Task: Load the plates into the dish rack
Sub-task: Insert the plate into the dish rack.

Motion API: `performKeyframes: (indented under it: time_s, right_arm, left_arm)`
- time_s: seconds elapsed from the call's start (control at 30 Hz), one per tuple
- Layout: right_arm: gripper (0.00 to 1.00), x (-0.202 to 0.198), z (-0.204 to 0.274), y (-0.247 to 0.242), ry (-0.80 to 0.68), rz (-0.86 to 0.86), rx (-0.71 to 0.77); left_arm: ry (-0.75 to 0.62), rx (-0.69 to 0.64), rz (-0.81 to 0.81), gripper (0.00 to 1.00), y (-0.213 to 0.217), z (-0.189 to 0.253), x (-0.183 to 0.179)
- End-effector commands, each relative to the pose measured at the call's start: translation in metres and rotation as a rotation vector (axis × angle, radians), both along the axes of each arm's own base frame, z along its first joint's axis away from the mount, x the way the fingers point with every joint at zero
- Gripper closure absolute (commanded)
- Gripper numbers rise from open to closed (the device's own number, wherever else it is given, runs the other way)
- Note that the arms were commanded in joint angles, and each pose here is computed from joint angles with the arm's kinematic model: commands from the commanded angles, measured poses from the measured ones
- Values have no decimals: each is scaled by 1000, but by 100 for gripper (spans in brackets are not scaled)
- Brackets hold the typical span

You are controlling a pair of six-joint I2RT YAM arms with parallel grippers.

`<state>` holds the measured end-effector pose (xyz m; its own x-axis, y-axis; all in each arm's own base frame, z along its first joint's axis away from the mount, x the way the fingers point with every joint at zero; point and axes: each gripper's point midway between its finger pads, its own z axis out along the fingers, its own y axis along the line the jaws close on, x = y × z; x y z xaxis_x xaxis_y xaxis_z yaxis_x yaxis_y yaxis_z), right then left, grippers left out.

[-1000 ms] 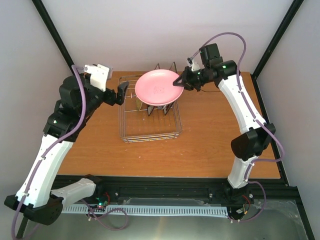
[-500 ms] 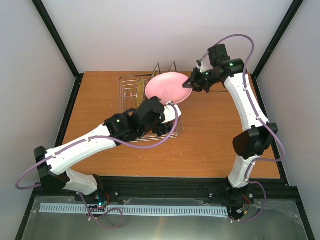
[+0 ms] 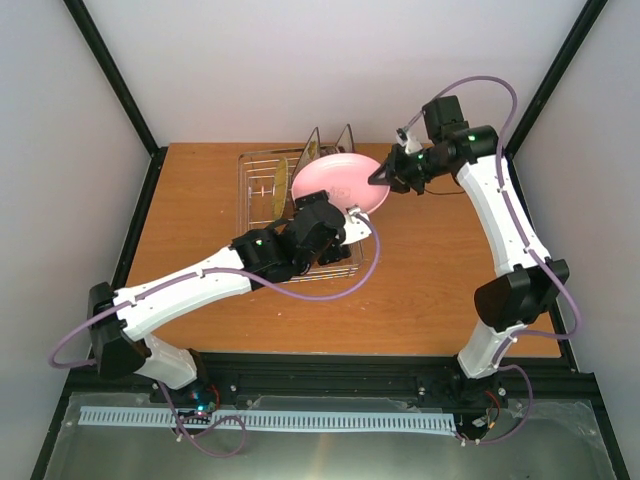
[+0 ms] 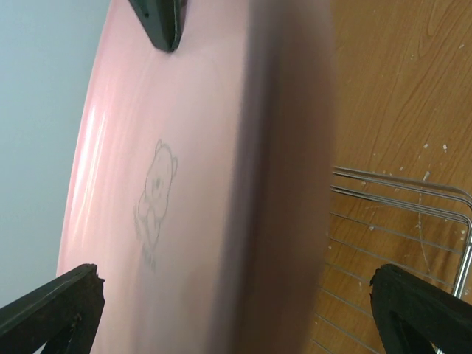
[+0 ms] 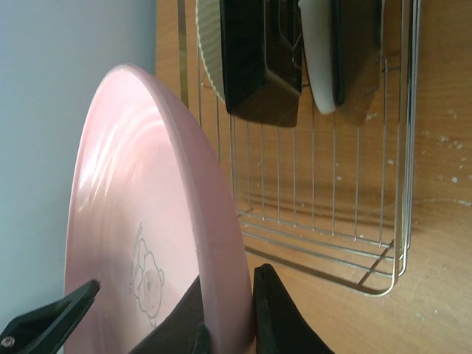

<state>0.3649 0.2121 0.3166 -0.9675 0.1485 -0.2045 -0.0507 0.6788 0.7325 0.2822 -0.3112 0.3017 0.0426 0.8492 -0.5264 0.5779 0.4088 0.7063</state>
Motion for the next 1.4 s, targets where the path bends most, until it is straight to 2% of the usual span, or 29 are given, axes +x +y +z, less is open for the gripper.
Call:
performKeyframes:
  time_s: [0.0,0.1,0.17,0.27,0.37,0.47,0.5,0.53,0.6,0.63,0.7,0.8,1.07,1.27,1.37]
  right_arm:
    - [97,-23,14,11,-20,52,56]
    - [97,-29,10,14,-8,58,65]
    - [97,-31,6,14,-2,57,67]
    - [97,-31,3,13,3,55,68]
    - [97,-32,-1,14,16,57,73]
    - [97,-31,-1,16,19,58,86]
    - [97,-30,0,17,14,56,89]
    - [92,-29,2,17,9,55,92]
    - [67,-27,7,17,-8,48,99]
    - [60,-26,10,17,-18,43,104]
    - [38,-23,17,15,-37,30,114]
    - [26,-17,35,6,-88,0,143]
    - [2,0,78,-76,-230,-170,225]
    - [0,-1,80,-102,-245,-216,233]
    - [0,-4,79,-101,-244,-215,250]
  left_arm:
    - [-77,6,-36,0,-14,12,6]
    - [-102,6,-43,5,-18,16,9]
    - [-116,8,-41,22,-18,18,10]
    - [-130,-13,-43,62,-19,25,10]
    - [-98,-23,-71,79,-23,23,6]
    - [-54,-41,-82,90,-27,18,3]
    - [-38,-50,-86,92,-28,17,1]
    - [-22,-66,-80,94,-28,17,0]
    - [22,-100,-72,98,-29,15,-4]
    - [37,-114,-61,98,-28,14,-4]
    - [68,-118,-44,99,-24,9,-7]
    - [80,-110,4,99,-10,3,-9]
    - [60,-248,145,99,43,38,-8]
    - [112,-498,421,97,130,62,45]
    - [218,-611,531,98,156,57,74]
